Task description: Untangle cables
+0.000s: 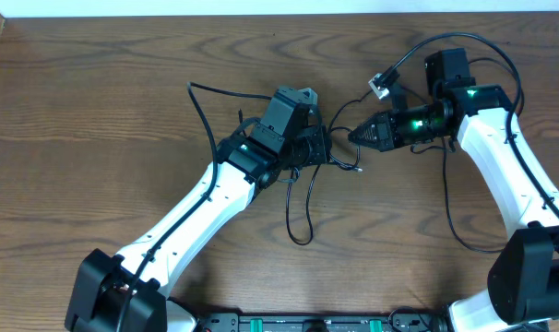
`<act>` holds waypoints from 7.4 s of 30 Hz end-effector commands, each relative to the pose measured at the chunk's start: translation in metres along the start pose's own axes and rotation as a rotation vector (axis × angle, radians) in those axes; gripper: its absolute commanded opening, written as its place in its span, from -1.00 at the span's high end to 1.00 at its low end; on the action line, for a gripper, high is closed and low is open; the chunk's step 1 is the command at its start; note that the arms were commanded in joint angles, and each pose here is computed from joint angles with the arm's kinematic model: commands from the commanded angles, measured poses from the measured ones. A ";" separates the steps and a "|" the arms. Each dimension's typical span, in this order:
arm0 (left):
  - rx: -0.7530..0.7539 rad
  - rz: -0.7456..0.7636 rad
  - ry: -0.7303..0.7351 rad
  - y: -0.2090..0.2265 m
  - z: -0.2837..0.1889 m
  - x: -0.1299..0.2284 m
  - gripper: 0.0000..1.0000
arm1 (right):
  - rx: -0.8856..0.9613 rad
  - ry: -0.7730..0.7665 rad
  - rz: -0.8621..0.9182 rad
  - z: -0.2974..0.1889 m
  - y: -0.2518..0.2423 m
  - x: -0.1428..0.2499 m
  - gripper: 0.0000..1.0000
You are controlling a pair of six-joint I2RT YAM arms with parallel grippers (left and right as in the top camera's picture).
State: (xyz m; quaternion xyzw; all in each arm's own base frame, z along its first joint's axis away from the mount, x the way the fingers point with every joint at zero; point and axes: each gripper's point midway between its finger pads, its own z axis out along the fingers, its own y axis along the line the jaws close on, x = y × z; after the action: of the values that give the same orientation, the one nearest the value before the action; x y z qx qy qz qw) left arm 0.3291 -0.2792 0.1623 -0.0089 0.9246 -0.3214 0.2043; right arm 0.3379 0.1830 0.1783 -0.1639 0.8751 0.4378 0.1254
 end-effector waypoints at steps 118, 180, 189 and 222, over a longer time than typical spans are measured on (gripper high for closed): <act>0.584 -0.147 0.339 -0.050 -0.034 0.000 0.85 | 0.619 -0.045 -0.104 0.002 -0.103 -0.003 0.98; 0.209 -0.033 0.174 0.019 -0.002 -0.006 0.85 | 0.207 -0.232 0.671 0.065 -0.068 -0.033 0.35; 0.206 -0.007 0.167 0.020 -0.002 -0.006 0.81 | 0.231 -0.270 0.551 0.057 -0.064 -0.043 0.97; -0.130 -0.043 0.100 0.082 0.001 -0.009 -0.96 | -0.272 -0.851 0.036 -0.149 0.168 -0.118 0.98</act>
State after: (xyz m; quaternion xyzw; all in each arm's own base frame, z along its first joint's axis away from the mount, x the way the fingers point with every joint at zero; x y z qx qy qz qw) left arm 0.3438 -0.2170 0.1091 -0.0264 0.9533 -0.2676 0.1375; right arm 0.3669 0.1764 0.3987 0.0292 0.7249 0.5239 0.4463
